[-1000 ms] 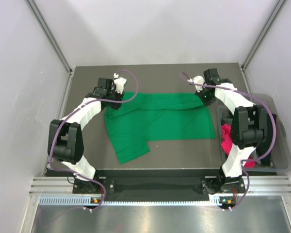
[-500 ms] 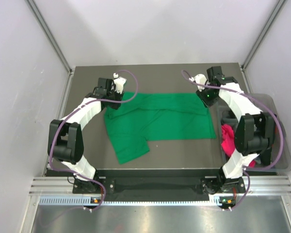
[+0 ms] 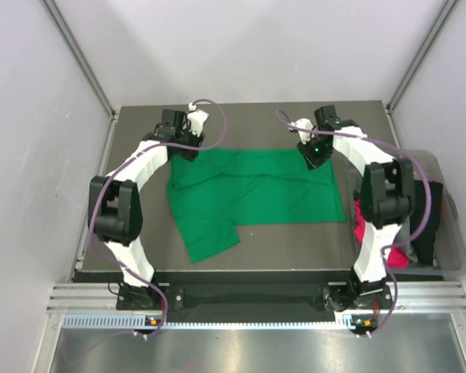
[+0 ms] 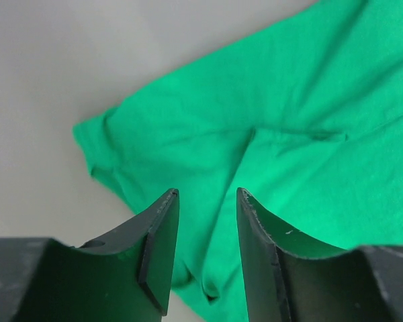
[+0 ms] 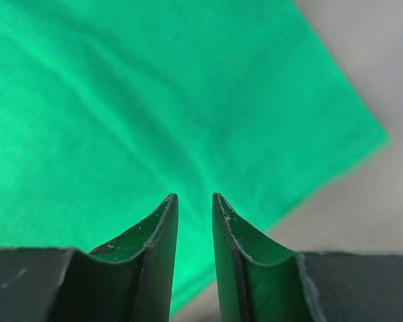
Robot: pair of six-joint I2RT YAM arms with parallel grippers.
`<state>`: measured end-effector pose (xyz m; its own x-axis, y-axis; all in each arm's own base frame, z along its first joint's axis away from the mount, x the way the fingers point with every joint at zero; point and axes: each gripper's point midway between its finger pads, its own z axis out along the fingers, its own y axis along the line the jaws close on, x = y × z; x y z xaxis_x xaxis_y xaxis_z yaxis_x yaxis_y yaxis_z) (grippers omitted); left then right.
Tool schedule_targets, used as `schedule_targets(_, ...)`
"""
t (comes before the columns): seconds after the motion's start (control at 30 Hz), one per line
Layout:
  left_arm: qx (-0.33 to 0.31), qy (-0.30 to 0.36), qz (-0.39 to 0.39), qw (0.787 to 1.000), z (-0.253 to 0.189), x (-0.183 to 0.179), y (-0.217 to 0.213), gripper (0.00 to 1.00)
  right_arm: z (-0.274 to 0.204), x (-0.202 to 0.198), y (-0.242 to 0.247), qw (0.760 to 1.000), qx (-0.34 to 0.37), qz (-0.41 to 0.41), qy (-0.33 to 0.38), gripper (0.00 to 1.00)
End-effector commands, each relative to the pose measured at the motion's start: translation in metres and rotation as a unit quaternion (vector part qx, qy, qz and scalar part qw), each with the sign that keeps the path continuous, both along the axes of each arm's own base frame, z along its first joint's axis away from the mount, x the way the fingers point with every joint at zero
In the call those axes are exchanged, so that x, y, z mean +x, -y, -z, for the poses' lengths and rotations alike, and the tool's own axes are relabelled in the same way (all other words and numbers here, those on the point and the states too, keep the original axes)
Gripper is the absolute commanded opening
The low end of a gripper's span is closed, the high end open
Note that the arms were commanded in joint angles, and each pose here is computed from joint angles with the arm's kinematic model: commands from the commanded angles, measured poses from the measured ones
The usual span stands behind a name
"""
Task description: Fold and stack the t-shirts
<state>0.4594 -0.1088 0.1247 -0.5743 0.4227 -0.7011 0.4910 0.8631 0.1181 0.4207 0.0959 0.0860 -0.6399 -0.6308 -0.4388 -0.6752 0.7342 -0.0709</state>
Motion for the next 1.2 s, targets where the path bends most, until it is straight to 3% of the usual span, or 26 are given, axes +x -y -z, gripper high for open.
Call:
schedule_targets(0.0,-0.007,-0.014,0.058,0.998,0.004,0.012,0.018,0.45,-0.018,0.044,-0.021,0.998,0.037,-0.010,0.054,0.27)
schedule_targets(0.17,-0.019,-0.084,0.076,0.993,0.037,0.012,0.028,0.46,0.007,0.066,-0.028,0.998,0.042,-0.003,0.038,0.27)
schedule_targets(0.77,-0.059,-0.125,0.083,0.987,0.064,0.019,0.047,0.46,0.029,0.064,-0.034,0.998,0.058,0.004,0.018,0.27)
schedule_targets(0.83,-0.067,-0.127,0.085,0.986,0.061,0.020,0.050,0.42,0.031,0.064,-0.035,0.998,0.059,0.005,0.018,0.27)
schedule_targets(0.93,-0.082,-0.129,0.091,0.984,0.055,0.019,0.055,0.22,0.034,0.062,-0.034,0.998,0.059,0.006,0.015,0.27)
schedule_targets(0.97,-0.086,-0.131,0.095,0.983,0.053,0.016,0.057,0.07,0.035,0.061,-0.033,0.998,0.058,0.007,0.015,0.27)
schedule_targets(1.0,-0.092,-0.130,0.097,0.983,0.050,0.015,0.058,0.00,0.036,0.061,-0.033,0.998,0.058,0.008,0.014,0.27)
schedule_targets(1.17,-0.099,-0.118,0.107,0.982,0.034,-0.001,0.061,0.00,0.036,0.058,-0.033,0.998,0.059,0.009,0.014,0.27)
